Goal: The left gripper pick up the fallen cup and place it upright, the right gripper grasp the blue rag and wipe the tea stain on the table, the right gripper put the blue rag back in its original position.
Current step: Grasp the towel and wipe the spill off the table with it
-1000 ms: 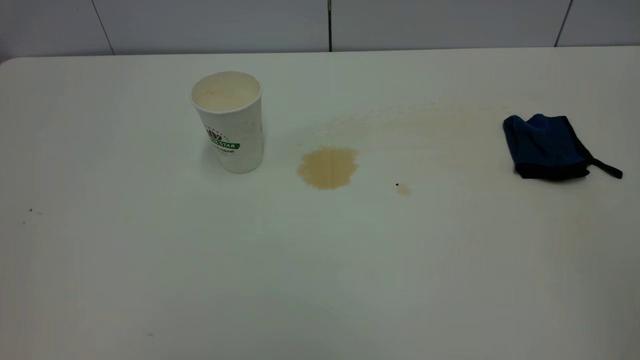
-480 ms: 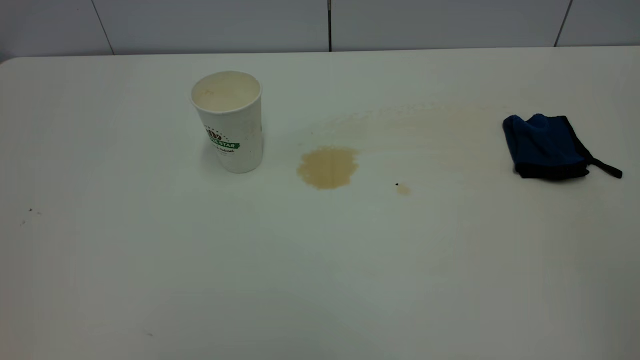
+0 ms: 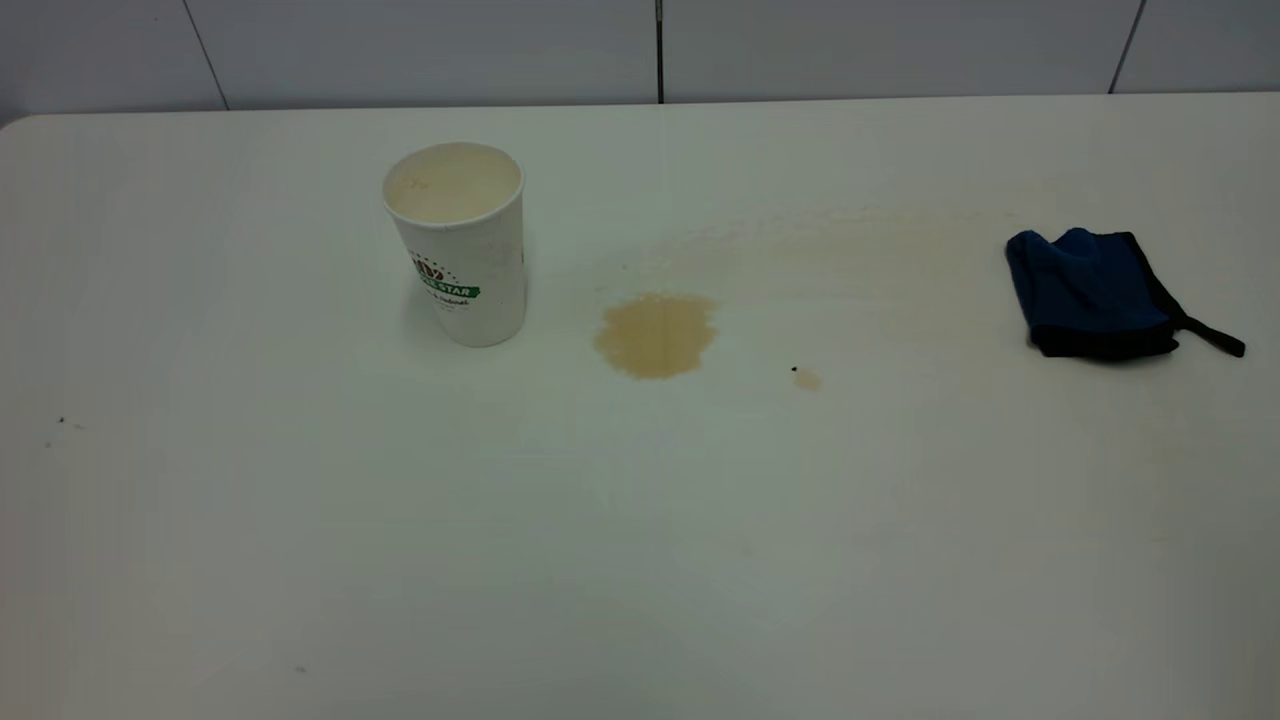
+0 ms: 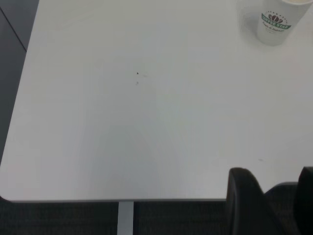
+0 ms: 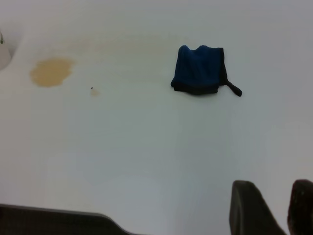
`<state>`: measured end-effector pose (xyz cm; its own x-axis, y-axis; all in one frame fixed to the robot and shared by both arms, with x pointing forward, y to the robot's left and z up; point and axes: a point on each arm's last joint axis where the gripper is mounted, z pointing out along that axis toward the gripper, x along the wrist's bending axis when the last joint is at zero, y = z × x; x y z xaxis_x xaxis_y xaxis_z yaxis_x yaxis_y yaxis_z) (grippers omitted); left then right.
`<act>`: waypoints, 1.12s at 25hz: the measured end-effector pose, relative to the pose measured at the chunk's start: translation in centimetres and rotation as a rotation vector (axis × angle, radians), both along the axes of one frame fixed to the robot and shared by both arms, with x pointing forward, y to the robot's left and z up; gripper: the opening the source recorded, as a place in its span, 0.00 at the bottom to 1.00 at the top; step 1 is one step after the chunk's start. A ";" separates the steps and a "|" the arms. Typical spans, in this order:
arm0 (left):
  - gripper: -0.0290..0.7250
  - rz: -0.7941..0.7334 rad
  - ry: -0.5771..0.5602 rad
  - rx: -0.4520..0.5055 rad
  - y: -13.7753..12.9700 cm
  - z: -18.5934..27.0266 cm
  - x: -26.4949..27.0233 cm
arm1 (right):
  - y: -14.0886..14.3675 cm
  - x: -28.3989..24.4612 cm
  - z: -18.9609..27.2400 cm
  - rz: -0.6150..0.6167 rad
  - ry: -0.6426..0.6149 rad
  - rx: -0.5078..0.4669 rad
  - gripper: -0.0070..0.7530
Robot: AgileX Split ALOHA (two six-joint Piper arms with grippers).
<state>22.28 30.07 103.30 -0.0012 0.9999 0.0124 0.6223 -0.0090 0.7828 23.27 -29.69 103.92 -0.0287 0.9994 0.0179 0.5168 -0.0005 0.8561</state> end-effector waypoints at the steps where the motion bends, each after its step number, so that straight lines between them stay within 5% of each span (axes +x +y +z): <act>1: 0.41 0.000 0.000 0.000 0.0 0.0 0.0 | 0.0 0.0 0.0 0.000 0.000 0.000 0.32; 12: 0.41 0.000 0.000 0.000 0.0 0.0 0.0 | -0.4 -0.1 0.4 -0.089 -0.013 0.064 0.36; 15: 0.41 0.000 0.000 0.000 0.0 0.0 0.0 | -0.4 0.4 2.2 -0.074 -0.019 0.045 0.48; 21: 0.41 0.000 0.000 0.000 0.0 0.0 0.0 | -0.5 8.1 7.1 -0.064 0.142 -0.042 0.91; 28: 0.41 0.000 0.000 0.000 0.0 0.0 0.0 | -0.3 21.7 6.7 0.036 0.293 -0.164 0.97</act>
<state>22.28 30.07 103.30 -0.0013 0.9999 0.0123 0.6223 -0.0088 0.7828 44.97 -29.99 110.61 -0.0818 0.9881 -0.1303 0.7383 0.1480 0.6581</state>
